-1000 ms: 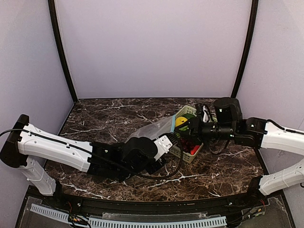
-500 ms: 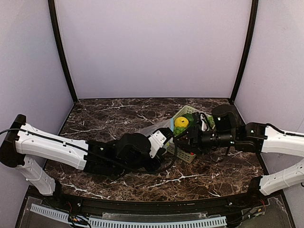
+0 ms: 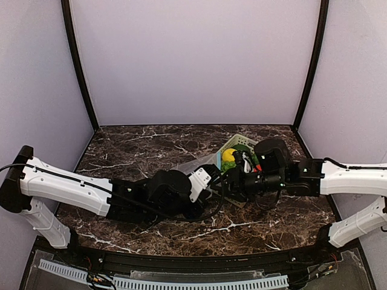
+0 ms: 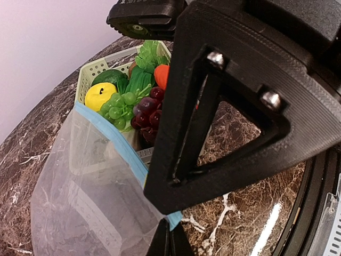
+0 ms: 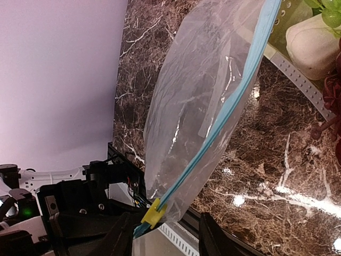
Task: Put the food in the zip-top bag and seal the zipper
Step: Unzip the zipper from the zipper food storage bag.
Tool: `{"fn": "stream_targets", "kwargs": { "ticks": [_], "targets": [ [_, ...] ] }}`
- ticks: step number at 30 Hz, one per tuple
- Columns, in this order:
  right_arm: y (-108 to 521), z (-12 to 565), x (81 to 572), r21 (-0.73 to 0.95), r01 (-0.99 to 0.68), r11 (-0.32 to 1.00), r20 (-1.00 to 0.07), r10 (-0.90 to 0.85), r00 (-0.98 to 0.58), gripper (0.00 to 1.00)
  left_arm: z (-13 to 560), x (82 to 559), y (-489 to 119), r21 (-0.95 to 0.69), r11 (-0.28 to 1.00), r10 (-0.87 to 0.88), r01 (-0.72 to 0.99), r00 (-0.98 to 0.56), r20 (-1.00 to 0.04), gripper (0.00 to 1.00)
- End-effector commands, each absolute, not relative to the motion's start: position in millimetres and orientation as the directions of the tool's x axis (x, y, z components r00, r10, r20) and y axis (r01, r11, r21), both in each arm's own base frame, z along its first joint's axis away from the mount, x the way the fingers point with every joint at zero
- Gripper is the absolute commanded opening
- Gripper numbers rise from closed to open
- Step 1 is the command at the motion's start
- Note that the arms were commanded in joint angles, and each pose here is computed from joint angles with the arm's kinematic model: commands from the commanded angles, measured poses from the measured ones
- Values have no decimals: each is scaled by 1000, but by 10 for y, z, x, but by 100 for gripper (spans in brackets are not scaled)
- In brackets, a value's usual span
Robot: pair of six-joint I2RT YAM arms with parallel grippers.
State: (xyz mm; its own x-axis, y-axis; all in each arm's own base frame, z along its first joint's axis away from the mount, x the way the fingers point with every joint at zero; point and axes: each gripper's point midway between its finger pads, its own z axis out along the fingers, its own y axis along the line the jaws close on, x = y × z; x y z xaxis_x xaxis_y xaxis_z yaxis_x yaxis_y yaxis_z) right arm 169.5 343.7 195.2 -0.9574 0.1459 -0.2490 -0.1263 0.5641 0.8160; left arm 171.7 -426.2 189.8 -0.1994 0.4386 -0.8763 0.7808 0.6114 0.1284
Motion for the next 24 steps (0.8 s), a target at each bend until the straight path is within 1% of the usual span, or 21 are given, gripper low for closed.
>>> {"fn": "stream_targets", "kwargs": {
  "ticks": [1, 17, 24],
  "targets": [
    [3587, 2134, 1725, 845, -151, 513, -262, 150, -953, 40, 1889, 1706, -4235, 121, 606, 440, 786, -205, -874, 1],
    [3622, 2052, 1773, 841, -124, 527, -246, 167, -955, 33, 1730, 1719, -4267, 183, 582, 514, 793, -185, -838, 1],
    [3636, 1975, 1770, 834, -115, 539, -235, 159, -959, 30, 1765, 1744, -4281, 188, 590, 506, 785, -177, -844, 1]
  ]
}}
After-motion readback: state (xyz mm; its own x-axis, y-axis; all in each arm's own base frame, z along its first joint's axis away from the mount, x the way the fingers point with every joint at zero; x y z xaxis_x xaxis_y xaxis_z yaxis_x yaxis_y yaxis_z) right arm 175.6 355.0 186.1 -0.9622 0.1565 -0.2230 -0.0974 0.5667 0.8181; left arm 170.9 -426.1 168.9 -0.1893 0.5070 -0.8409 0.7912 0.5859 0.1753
